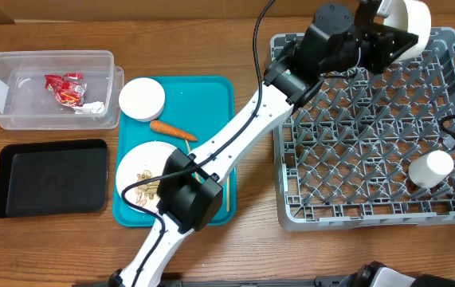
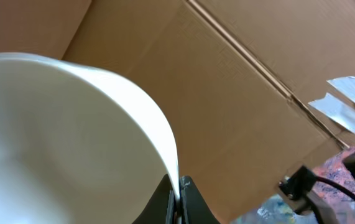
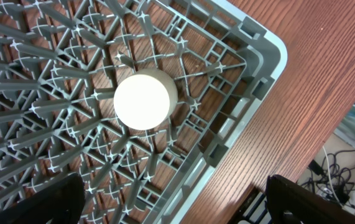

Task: Sort waste into correct bins and load items into the dishwasher
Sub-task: 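Lower the white bowl into the rack and release, retract left arm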

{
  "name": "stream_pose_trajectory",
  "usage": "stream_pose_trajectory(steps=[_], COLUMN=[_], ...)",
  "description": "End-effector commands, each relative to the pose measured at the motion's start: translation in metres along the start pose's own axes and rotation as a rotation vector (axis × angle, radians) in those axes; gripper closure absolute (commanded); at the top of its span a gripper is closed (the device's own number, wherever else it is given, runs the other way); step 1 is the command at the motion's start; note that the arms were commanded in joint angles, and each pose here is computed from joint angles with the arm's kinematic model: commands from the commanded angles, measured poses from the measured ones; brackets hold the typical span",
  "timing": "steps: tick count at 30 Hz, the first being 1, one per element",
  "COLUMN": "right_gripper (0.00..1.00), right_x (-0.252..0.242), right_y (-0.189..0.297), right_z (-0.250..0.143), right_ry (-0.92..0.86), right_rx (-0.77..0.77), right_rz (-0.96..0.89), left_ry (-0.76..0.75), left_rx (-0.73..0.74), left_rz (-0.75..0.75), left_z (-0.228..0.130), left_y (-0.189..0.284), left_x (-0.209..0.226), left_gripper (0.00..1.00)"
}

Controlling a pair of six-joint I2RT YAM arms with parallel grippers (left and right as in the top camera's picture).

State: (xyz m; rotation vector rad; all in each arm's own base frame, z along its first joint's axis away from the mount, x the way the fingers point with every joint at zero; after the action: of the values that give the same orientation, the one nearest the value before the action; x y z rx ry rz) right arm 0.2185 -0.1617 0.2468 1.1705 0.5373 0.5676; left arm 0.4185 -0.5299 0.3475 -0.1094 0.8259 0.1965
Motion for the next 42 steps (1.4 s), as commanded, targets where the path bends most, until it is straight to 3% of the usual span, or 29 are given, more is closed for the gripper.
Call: stream_pose_trajectory(steps=[1, 6, 12, 13, 15, 16, 17, 21, 26, 31, 35, 38, 42], right_gripper=[0.05, 0.05, 0.04, 0.04, 0.04, 0.04, 0.04, 0.04, 0.04, 0.04, 0.04, 0.04, 0.04], right_x=[-0.005, -0.004, -0.004, -0.004, -0.004, -0.004, -0.003, -0.004, -0.004, -0.004, -0.004, -0.004, -0.004], right_y=[0.009, 0.009, 0.009, 0.009, 0.009, 0.009, 0.009, 0.009, 0.009, 0.009, 0.009, 0.009, 0.009], right_z=[0.002, 0.003, 0.005, 0.005, 0.006, 0.006, 0.007, 0.006, 0.005, 0.005, 0.005, 0.006, 0.006], right_ry=[-0.022, -0.023, -0.024, -0.024, -0.025, -0.025, -0.025, -0.024, -0.023, -0.023, -0.024, -0.024, -0.024], right_rx=[-0.038, -0.044, -0.053, -0.054, -0.057, -0.058, -0.059, -0.056, -0.053, -0.052, -0.054, -0.056, -0.056], right_rz=[-0.007, -0.005, -0.003, -0.003, -0.002, -0.001, -0.001, -0.002, -0.003, -0.003, -0.003, -0.002, -0.002], left_ry=[0.205, 0.436, 0.486, 0.471, 0.457, 0.458, 0.459, 0.438, 0.210, 0.165, 0.025, -0.106, -0.163], left_rx=[0.018, 0.015, 0.092, 0.105, 0.130, 0.149, 0.181, 0.227, 0.293, 0.261, 0.267, 0.276, 0.195], left_rz=[0.039, -0.023, 0.002, -0.007, -0.032, -0.045, -0.063, -0.095, -0.193, -0.063, 0.351, 0.565, 0.939], left_z=[-0.034, -0.057, -0.075, -0.071, -0.064, -0.062, -0.060, -0.056, -0.044, -0.022, -0.012, 0.014, 0.059], left_y=[-0.018, -0.026, -0.012, -0.005, 0.006, 0.011, 0.019, 0.033, 0.056, 0.076, 0.115, 0.154, 0.229], left_x=[0.066, 0.111, 0.159, 0.162, 0.165, 0.166, 0.167, 0.168, 0.152, 0.169, 0.203, 0.188, 0.177], left_gripper=[0.96, 0.96, 0.96, 0.90, 0.47, 0.10, 0.00, 0.00, 0.00, 0.00, 0.00, 0.00, 0.00])
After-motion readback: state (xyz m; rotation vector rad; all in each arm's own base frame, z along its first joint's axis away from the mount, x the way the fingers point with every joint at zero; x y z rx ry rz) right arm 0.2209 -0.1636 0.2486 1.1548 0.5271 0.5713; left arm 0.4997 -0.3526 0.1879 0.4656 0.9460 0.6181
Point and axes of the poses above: each gripper's point midway between its finger pads, its own y axis back along the fingers, its own x axis along the line the jaws close on, z = x × y, the point moved 1 cm from there along y, back along the fingers, and after that the axes turned 8 degrees about y, right-handed, at the moved point
